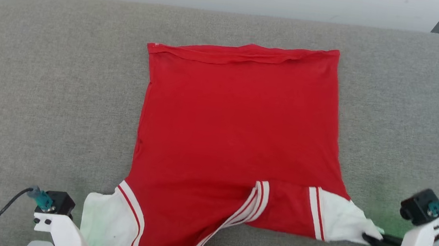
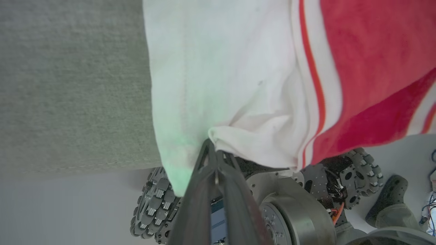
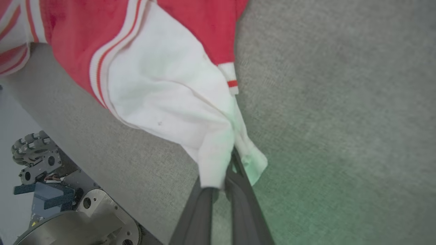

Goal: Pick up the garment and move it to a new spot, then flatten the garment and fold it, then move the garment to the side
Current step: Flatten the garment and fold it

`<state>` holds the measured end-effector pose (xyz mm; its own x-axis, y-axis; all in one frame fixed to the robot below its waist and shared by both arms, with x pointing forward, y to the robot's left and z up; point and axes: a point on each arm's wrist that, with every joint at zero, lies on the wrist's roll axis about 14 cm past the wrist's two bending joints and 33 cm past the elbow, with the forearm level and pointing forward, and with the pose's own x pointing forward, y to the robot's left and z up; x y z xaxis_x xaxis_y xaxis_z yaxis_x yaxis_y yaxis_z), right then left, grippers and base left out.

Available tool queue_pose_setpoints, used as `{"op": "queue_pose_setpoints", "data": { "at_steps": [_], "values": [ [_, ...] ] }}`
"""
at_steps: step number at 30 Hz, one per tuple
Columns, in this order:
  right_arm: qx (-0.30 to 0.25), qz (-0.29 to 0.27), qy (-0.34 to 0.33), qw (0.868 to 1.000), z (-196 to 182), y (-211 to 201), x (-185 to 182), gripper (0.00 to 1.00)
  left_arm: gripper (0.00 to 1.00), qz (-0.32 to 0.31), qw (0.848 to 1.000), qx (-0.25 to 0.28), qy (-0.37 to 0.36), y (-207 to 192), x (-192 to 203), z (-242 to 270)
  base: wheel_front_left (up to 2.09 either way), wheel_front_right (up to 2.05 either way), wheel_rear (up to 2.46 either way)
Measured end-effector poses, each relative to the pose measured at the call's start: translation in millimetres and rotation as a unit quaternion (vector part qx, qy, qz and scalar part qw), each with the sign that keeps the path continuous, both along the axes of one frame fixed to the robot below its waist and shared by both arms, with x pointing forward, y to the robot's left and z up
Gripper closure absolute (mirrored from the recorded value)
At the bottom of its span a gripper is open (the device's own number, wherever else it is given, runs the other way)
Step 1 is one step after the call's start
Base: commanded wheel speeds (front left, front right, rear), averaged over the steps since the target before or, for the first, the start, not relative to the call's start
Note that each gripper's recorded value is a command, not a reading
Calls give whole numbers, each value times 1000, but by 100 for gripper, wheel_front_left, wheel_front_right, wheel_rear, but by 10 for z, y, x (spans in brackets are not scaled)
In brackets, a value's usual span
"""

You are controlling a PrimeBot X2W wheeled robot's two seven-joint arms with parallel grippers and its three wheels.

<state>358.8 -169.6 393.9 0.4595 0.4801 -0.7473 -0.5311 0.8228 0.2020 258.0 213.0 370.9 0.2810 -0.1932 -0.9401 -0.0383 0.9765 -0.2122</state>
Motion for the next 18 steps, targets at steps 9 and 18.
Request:
{"op": "queue_pose_setpoints", "data": {
  "at_steps": [9,18],
  "values": [
    [10,-43,36,998,-292,-15,-95,0,100,38,998,-29,-33,-143,135,-59,0,0,0],
    [57,-71,-84,992,297,125,566,0,100,46,996,-51,-63,-261,297,-53,0,0,0]
  ]
}}
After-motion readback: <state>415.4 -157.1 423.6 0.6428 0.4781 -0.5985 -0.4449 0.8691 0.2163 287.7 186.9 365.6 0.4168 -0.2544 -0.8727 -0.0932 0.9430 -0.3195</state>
